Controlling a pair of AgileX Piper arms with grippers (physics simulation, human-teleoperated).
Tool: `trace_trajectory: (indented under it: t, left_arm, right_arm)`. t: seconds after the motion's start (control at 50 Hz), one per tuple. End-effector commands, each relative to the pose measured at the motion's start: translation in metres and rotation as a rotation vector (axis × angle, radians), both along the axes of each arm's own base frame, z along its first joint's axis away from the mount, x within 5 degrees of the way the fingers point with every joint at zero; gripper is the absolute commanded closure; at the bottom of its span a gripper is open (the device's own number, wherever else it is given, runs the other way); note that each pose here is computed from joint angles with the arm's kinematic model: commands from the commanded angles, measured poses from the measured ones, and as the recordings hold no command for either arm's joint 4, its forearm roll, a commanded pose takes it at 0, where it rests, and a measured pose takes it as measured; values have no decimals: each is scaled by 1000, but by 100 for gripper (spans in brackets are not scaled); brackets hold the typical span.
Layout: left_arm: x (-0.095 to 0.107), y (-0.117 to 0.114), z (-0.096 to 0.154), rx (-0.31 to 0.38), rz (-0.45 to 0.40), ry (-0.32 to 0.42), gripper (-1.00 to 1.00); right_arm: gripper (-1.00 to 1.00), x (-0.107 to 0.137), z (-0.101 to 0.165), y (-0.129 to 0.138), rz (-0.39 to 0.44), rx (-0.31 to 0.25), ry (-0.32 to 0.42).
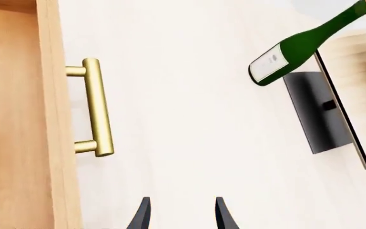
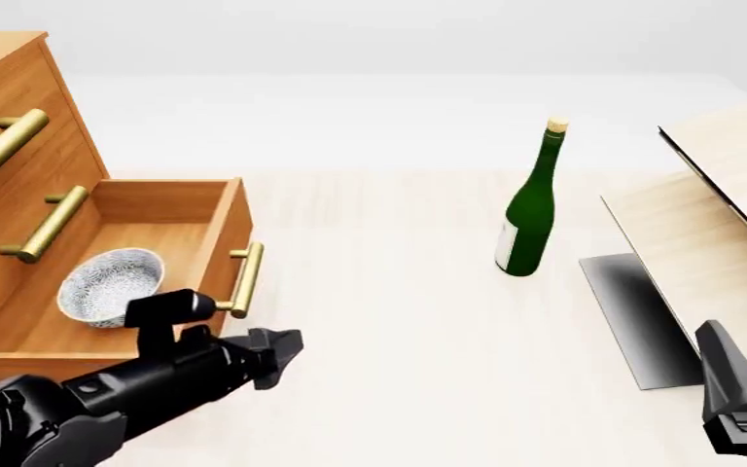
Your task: Put the bowl in the bottom drawer of the cabinet and close it.
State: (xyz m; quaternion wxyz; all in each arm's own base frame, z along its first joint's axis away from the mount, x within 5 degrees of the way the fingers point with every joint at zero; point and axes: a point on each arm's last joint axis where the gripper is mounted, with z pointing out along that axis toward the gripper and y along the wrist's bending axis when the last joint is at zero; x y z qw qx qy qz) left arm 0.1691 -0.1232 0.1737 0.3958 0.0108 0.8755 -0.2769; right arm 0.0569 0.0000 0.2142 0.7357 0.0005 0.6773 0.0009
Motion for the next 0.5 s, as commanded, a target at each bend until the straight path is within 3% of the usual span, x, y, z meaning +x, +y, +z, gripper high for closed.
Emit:
trace_trajectory:
  t: [0.02, 0.5]
  left_arm:
    - [11, 17, -15, 48, 77, 41, -100]
    - [13, 39, -14, 87, 151, 32, -100]
  right_arm:
    - [-100, 0, 0, 0, 0, 0, 0]
    - [-100, 0, 0, 0, 0, 0, 0]
